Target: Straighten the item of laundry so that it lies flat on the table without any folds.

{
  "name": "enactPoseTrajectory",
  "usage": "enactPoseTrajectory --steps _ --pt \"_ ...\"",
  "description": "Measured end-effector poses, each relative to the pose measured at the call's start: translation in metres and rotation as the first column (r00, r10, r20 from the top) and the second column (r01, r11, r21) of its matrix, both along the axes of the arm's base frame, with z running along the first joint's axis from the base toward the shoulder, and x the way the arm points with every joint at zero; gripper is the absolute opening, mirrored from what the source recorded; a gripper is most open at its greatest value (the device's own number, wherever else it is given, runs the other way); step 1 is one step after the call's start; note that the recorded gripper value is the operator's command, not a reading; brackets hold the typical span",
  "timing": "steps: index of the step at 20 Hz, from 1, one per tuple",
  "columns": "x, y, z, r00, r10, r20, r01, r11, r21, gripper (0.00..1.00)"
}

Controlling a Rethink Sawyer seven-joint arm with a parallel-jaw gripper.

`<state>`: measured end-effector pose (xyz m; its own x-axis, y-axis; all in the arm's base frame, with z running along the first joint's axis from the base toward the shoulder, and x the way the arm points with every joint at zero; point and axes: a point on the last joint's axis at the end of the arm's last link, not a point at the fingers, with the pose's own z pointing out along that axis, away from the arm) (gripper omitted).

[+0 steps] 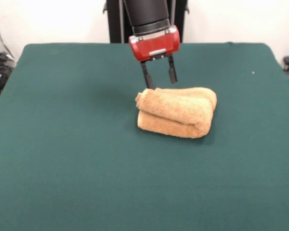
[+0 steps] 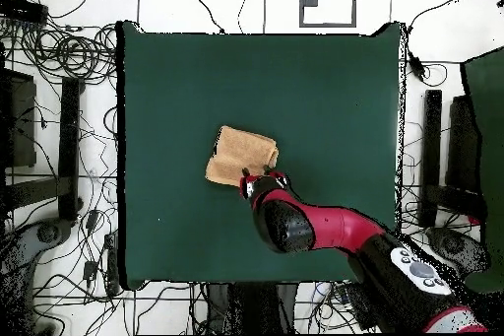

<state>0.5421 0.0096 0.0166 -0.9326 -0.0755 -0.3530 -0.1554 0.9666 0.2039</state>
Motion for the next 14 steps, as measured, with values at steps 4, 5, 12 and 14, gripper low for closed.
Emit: enactPoseTrajectory --steps 4,5,12,14 --pt "0.0005 0.0048 -0.0009 1.0 0.022 0.007 -0.022 1.0 -0.006 1.0" --pt "0.0013 0.0059 -0.0009 1.0 0.026 0.01 -0.026 1.0 -0.008 1.0" --pt "0.0083 0.008 -0.0021 0.999 0.046 0.026 -0.045 0.998 -0.032 1.0" --pt "0.0086 0.0074 -0.0028 0.998 0.053 0.028 -0.052 0.998 -0.043 1.0"
